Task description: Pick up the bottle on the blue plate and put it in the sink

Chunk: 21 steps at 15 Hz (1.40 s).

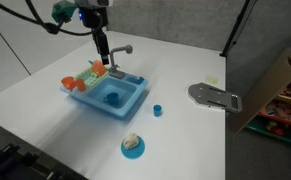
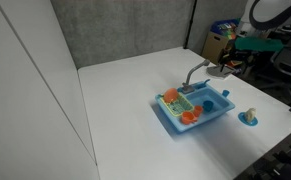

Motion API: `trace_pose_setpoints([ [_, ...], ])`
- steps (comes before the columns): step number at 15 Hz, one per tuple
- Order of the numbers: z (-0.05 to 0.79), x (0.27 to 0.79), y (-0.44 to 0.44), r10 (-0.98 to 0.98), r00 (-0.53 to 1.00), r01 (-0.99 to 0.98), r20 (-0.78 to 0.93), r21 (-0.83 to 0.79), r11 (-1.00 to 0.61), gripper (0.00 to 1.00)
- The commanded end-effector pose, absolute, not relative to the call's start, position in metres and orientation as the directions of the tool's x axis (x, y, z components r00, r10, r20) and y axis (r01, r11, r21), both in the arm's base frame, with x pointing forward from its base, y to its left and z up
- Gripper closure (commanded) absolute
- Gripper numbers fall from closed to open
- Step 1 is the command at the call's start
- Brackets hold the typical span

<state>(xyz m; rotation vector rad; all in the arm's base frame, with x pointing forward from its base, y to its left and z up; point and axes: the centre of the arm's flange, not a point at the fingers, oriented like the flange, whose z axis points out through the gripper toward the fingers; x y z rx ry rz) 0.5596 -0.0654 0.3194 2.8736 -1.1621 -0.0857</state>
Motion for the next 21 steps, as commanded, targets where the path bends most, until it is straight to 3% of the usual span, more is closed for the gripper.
trace_pose_setpoints([
  [1, 0.296, 0.571, -0.084, -0.746, 0.665, -0.742, -0.01, 0.101, -0.663, 0.0],
  [9, 0.242, 0.552, -0.136, -0.828, 0.561, -0.816, 0.008, 0.176, -0.551, 0.0],
  [21, 0.181, 0.477, -0.192, -0.861, 0.509, -0.855, 0.02, 0.132, -0.502, 0.0],
])
